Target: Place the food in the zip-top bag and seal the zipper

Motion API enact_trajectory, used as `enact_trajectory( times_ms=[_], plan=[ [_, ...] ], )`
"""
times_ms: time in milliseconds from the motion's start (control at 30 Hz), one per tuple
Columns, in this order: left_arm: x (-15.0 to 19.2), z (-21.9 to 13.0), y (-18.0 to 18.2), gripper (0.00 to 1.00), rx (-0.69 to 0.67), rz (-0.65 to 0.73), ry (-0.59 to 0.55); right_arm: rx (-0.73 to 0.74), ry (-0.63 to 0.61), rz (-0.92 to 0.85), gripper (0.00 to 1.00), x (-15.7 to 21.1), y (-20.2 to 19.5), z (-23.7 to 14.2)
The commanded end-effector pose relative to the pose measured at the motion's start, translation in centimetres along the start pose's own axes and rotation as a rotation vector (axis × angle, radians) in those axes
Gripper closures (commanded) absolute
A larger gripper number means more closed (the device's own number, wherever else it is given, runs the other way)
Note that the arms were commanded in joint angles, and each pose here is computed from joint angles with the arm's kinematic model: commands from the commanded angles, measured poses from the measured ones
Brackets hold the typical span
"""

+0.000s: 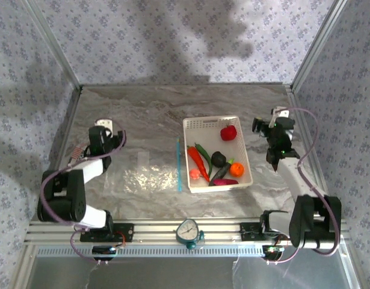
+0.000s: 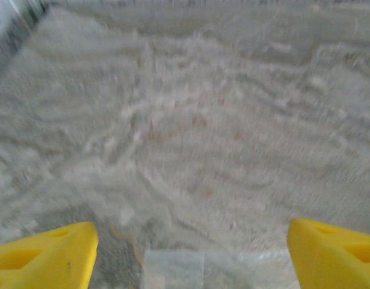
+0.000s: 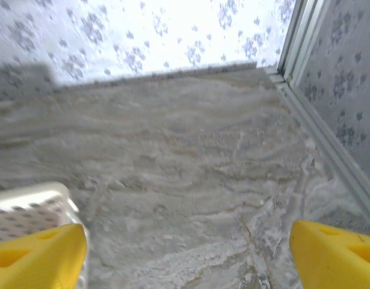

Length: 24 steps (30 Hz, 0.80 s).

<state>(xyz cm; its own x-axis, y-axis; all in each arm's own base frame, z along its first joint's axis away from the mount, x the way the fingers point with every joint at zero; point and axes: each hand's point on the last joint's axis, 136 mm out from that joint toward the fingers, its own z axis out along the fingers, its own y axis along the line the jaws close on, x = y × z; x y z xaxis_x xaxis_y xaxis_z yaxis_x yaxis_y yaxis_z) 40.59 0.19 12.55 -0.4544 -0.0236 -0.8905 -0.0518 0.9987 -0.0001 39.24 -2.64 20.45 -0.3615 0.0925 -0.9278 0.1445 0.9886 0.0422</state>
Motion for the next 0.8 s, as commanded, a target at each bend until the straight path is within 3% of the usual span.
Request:
enact_trajectory(
  times_ms=[0, 167, 367, 767],
  plan=[
    [-2.6, -2.8, -1.5, 0.24, -0.045, -0.04, 0.059, 0.043, 0.27, 0.059, 0.1, 4.6, 0.0, -2.0],
    [-1.8, -5.8, -5.4, 0.3, -0.062, -0.024, 0.167, -0.009, 0.394, 0.108, 0.1, 6.5, 1.7, -4.0],
    [2.6, -8.4, -11.8, 0.27, 0.043, -0.018, 0.279, -0.058, 0.399, 0.134, 0.1, 6.9, 3.0, -5.6],
    [6.5, -6.2, -18.4, 0.25, 0.081, 0.065, 0.437, -0.123, 0.389, 0.129, 0.1, 5.5, 5.0, -6.6]
  ],
)
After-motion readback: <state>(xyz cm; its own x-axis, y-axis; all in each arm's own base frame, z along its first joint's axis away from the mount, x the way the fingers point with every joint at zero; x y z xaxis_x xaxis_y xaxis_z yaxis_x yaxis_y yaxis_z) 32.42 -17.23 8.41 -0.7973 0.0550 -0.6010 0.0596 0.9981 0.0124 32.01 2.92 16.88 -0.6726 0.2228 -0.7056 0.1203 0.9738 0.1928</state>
